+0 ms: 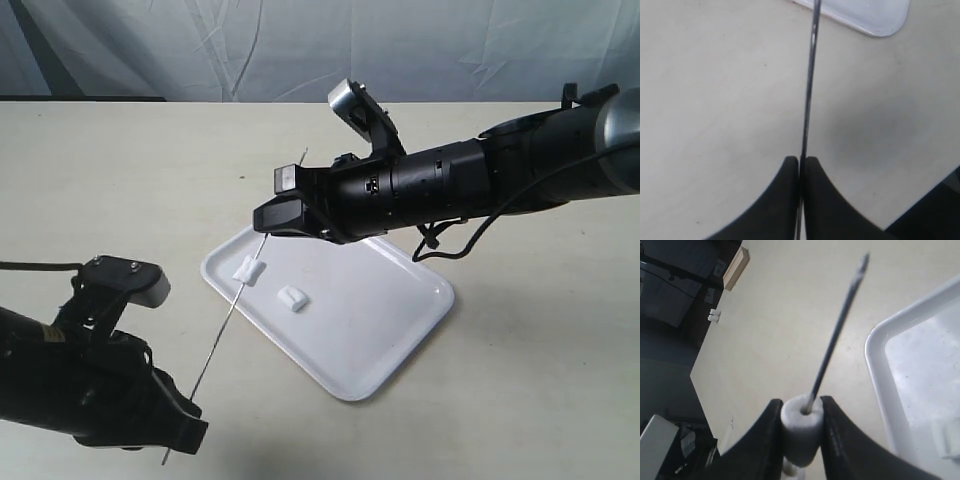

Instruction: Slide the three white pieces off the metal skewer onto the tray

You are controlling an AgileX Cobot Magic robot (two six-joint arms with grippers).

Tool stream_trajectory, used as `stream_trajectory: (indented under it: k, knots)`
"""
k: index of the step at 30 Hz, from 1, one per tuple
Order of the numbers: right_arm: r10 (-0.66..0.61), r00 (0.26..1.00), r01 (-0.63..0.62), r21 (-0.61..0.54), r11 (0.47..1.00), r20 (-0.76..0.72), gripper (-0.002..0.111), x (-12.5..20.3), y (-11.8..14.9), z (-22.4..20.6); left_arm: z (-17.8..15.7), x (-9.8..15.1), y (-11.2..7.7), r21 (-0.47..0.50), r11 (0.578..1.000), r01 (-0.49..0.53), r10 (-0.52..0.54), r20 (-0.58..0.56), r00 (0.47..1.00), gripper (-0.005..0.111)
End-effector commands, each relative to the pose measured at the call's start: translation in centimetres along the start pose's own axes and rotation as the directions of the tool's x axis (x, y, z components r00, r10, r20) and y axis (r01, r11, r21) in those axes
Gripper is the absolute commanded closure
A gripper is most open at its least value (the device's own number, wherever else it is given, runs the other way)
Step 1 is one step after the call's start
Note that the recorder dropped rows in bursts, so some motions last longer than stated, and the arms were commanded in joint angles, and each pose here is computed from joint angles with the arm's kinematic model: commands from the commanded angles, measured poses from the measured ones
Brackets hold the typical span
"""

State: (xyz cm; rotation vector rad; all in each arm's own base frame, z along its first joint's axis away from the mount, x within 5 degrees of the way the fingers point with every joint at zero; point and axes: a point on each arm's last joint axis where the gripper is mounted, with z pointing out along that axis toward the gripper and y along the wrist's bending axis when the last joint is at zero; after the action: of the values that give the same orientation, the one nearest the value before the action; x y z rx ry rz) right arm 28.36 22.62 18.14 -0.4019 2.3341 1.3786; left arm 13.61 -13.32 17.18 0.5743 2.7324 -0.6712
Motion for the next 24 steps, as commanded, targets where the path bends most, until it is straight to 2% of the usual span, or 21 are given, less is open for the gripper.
stream_trajectory:
  k: [1,10,19,21,24]
  knots:
    - [-0.007,1.000,0.007,-0.008,1.000,0.005,0.085,-0.2,0.1,0.0,0.2,0.6,0.3,-0.010,0.999,0.030,-0.030,-0.009,1.000,0.107]
    - [-0.015,1.000,0.015,0.025,1.000,0.025,0.085,-0.5,0.2,-0.3,0.5,1.3,0.7,-0.022,0.999,0.048,-0.048,-0.017,0.999,0.107]
    - [-0.059,0.996,0.059,0.002,0.998,0.069,0.085,-1.8,1.7,-0.9,0.8,1.8,1.0,-0.035,0.997,0.063,-0.063,-0.013,0.998,0.107]
    - [-0.059,0.995,0.059,-0.003,0.998,0.078,0.090,-2.1,2.0,-1.1,0.8,1.9,1.1,-0.037,0.997,0.063,-0.064,-0.012,0.998,0.107]
    - [-0.048,0.995,0.048,0.000,0.999,0.084,0.107,-2.3,2.0,-1.1,0.8,1.8,1.0,-0.034,0.997,0.071,-0.071,-0.011,0.997,0.107]
